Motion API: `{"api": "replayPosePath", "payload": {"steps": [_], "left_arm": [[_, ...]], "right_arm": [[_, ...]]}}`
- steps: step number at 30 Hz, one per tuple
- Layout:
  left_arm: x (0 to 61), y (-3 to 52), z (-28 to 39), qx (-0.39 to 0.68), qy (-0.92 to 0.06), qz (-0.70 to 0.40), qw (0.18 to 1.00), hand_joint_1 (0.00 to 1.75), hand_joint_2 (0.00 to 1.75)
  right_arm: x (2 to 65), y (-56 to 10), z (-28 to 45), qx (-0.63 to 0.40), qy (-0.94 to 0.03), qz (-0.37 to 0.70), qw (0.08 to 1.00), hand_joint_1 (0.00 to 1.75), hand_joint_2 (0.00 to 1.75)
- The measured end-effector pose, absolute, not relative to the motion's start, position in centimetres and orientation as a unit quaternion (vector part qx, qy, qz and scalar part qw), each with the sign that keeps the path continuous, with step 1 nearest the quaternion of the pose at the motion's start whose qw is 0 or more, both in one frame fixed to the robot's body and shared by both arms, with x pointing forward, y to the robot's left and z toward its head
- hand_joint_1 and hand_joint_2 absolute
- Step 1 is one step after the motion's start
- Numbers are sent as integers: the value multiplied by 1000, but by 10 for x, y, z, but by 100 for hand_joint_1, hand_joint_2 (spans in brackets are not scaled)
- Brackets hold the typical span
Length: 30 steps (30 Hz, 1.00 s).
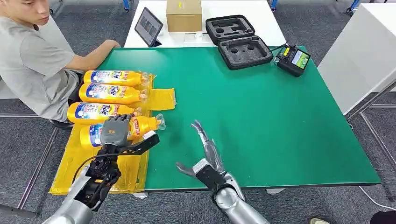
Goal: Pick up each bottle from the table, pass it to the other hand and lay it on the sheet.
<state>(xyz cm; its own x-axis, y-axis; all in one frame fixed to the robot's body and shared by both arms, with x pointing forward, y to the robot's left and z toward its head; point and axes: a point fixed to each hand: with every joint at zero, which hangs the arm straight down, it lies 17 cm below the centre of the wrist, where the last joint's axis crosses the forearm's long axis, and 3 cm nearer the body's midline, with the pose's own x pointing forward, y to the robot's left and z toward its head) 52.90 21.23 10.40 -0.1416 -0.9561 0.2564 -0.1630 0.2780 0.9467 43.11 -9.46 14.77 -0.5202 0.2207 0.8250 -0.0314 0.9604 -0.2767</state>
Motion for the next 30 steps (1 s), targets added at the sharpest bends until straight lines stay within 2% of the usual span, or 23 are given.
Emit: {"api": "replayPosePath", "payload": {"steps": [10,16,30], "left_arm": [[528,207,88,417,-629,-428,498,175,175],[525,196,69,360,-629,-454,518,175,175],[530,223,66,383,-614,-447,526,175,175]], "right_arm": [[419,-101,180,-52,-884,101,453,0,175],[415,-107,184,-52,-886,94,450,0,175],[412,-123,201,-65,-896,76,432,0,175]]}}
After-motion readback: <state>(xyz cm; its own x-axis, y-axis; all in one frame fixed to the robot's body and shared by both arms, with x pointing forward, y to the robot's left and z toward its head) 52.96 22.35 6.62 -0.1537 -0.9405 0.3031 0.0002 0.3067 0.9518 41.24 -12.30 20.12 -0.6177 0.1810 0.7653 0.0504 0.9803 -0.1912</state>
